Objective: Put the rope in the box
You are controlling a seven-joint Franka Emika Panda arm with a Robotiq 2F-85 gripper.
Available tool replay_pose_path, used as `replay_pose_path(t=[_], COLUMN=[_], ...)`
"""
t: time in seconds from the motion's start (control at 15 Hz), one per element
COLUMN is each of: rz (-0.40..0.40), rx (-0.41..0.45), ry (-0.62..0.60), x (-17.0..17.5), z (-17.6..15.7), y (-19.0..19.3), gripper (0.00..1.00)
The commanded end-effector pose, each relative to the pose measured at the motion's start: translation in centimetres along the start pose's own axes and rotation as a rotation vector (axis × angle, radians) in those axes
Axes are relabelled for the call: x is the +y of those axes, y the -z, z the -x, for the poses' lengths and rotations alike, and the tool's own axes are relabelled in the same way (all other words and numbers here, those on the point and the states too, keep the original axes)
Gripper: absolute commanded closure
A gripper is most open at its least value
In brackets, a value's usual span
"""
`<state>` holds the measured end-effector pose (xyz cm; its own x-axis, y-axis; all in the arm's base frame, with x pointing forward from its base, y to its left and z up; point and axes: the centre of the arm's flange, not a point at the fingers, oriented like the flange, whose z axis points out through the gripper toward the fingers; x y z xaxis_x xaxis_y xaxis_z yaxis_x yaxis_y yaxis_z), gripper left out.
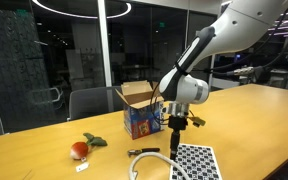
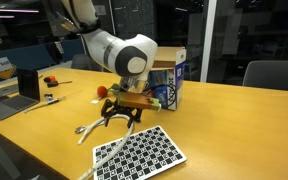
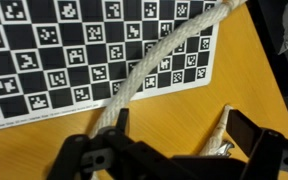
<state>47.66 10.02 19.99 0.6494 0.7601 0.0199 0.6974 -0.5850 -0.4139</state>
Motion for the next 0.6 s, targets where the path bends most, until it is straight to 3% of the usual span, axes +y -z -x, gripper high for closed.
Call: replay_pose_path(t=[0.0, 0.53], rz=[-0.021, -0.024], rx=[-0.029, -0.031], ry=[0.026, 0.044], x=[3.9, 6.3], z=[-2.1, -4.3], y=[-0.4, -2.2], gripper=[0.0, 0.0])
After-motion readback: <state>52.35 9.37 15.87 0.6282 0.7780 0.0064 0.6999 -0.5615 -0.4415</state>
